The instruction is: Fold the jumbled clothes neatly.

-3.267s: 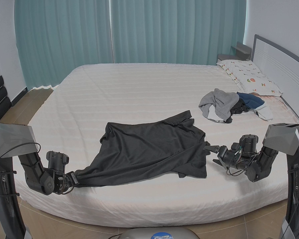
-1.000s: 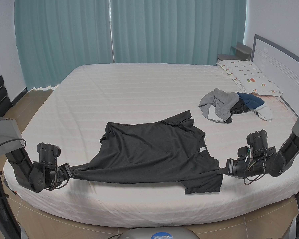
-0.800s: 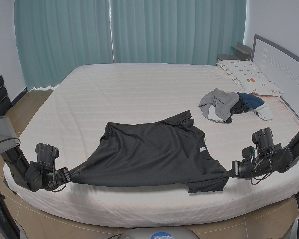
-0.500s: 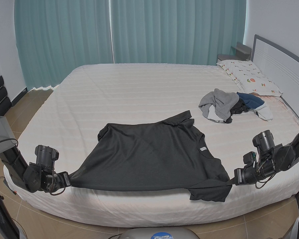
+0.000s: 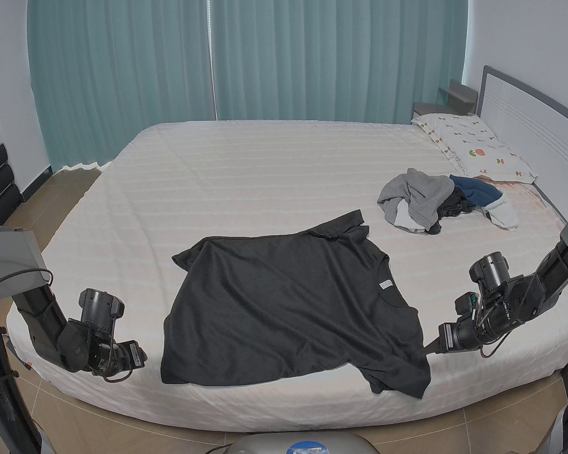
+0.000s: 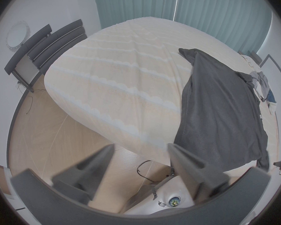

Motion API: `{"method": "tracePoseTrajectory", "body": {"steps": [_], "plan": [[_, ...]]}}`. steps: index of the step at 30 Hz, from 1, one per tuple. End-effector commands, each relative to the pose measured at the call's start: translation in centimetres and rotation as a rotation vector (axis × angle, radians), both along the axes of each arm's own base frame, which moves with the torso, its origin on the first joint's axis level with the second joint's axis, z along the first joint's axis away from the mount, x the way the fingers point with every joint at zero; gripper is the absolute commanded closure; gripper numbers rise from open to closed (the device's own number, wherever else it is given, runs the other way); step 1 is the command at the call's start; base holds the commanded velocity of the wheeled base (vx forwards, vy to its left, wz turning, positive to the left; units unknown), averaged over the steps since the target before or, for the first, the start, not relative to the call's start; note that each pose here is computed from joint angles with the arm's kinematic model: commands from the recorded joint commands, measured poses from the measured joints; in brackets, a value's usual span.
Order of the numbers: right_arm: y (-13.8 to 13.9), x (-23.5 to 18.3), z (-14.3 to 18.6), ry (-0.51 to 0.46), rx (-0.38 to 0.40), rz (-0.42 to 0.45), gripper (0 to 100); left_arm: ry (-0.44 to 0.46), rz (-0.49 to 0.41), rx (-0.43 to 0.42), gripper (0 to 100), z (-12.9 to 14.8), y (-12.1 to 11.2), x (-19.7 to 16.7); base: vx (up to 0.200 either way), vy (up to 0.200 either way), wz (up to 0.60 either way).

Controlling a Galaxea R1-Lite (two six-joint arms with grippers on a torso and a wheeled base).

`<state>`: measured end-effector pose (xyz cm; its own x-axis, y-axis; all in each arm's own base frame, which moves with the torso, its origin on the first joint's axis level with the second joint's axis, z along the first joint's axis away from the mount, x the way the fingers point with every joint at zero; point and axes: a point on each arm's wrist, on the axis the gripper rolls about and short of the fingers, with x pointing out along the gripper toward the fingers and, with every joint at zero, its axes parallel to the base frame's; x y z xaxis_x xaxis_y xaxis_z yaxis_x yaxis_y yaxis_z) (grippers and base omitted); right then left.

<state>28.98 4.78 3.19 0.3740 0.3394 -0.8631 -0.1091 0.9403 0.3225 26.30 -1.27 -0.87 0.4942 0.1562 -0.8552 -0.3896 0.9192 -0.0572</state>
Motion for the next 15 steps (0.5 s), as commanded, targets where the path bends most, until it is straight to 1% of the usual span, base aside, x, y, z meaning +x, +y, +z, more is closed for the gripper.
{"method": "tracePoseTrajectory", "body": {"steps": [1, 5, 6, 8, 10, 11, 13, 15], "plan": [[-0.3, 1.0, -0.5, 0.002, 0.004, -0.019, 0, -0.004, -0.001, -0.006, 0, -0.2, -0.2, 0.4, 0.000, 0.000, 0.00], [-0.5, 1.6, -0.1, -0.019, 0.029, -0.064, 0, -0.043, 0.022, -0.023, 0, 0.1, -0.3, 1.0, 0.000, 0.000, 0.00], [-0.5, 2.2, 0.2, -0.043, 0.059, -0.108, 0, -0.067, 0.033, -0.033, 0, 0.3, -0.3, 1.4, 0.000, 0.000, 0.00], [-0.3, 2.8, 0.2, -0.069, 0.091, -0.151, 0, -0.105, 0.038, -0.047, 0, 0.6, -0.4, 1.9, 0.000, 0.000, 0.00], [-0.2, 3.1, -0.1, -0.083, 0.109, -0.167, 0, -0.126, 0.039, -0.058, 0, 0.7, -0.4, 2.1, 0.000, 0.000, 0.00], [-0.2, 3.7, -0.8, -0.096, 0.123, -0.183, 0, -0.155, 0.046, -0.068, 0, 0.9, -0.5, 2.4, 0.000, 0.000, 0.00], [-0.2, 4.1, -1.2, -0.105, 0.133, -0.198, 0, -0.169, 0.053, -0.077, 0, 0.9, -0.5, 2.5, 0.000, 0.000, 0.00], [-0.1, 5.1, -1.8, -0.113, 0.189, -0.244, 0, -0.193, 0.063, -0.095, 0, 0.9, -0.8, 2.7, 0.000, 0.000, 0.00]]}}
